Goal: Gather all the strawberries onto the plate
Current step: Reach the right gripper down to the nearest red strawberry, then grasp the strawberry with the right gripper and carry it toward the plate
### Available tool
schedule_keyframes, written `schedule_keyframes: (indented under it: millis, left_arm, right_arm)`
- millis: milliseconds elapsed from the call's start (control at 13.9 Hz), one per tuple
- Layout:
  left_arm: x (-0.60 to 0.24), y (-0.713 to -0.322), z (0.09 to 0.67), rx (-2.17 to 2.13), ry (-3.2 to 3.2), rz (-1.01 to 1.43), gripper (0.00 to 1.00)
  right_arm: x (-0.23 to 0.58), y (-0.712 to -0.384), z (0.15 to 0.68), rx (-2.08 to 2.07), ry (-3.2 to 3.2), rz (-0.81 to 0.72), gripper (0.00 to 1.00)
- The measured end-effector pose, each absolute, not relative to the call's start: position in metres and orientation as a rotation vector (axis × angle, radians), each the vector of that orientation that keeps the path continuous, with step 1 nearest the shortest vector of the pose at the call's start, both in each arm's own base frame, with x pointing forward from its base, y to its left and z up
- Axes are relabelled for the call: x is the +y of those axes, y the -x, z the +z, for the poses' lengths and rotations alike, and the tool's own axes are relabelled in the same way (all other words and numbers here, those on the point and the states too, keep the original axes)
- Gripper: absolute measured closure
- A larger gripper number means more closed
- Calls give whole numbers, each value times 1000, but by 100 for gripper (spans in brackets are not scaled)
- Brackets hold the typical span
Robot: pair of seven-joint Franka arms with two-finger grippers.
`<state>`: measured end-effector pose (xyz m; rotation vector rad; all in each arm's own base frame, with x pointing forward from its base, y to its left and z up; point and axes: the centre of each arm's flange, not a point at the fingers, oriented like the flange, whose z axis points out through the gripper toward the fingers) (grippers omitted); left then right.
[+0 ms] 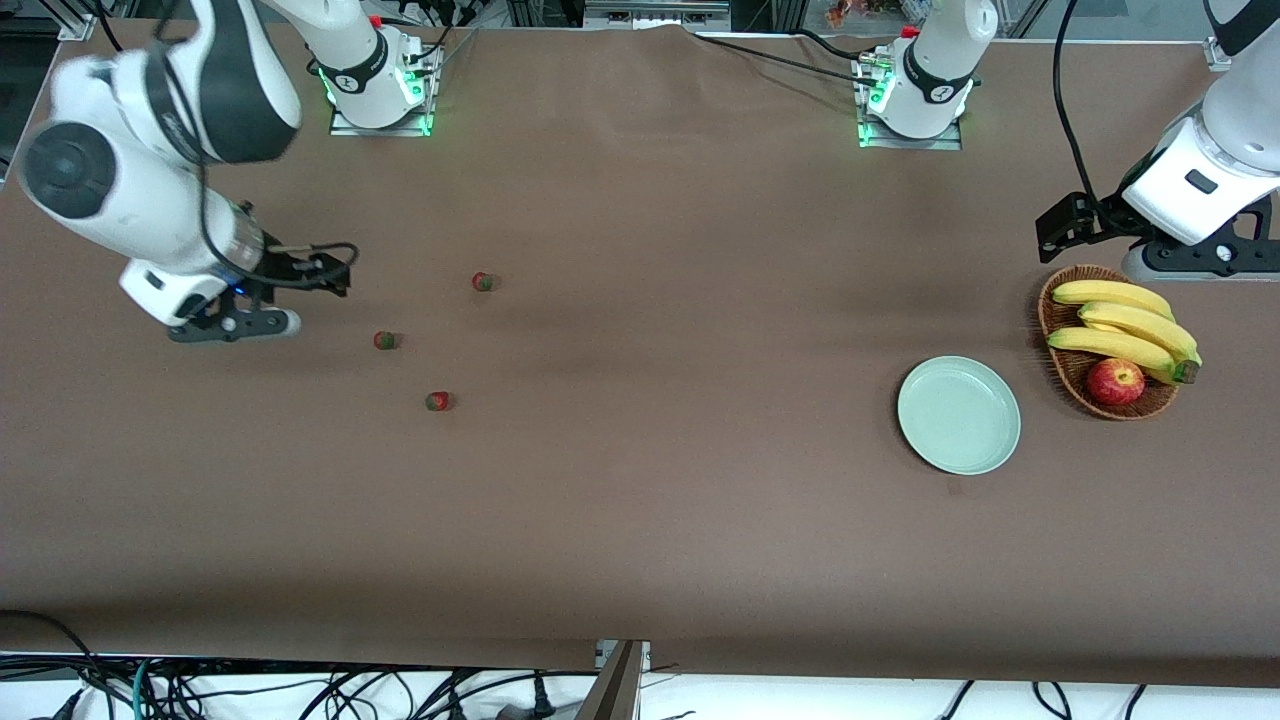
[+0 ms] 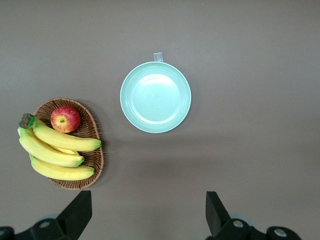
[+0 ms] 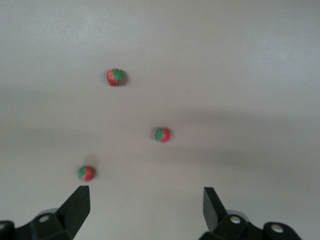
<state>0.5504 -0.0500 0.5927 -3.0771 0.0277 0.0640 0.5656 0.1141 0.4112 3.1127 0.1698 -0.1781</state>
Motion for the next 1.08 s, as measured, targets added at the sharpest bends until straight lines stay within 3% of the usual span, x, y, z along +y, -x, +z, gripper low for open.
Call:
schedule_keyframes:
  millis: [432, 719, 1079]
  left_arm:
    - [-52, -550, 593, 33, 3077, 64, 0]
    - [-52, -550, 593, 34, 3077, 64, 0]
    - [-53, -550, 593, 35, 3077, 64, 0]
  right_arm:
    - [165, -597, 285, 151, -3135, -35, 0]
    - [168, -619, 230, 90, -3166, -16, 0]
    - [169, -625, 186, 21, -3200, 25, 3]
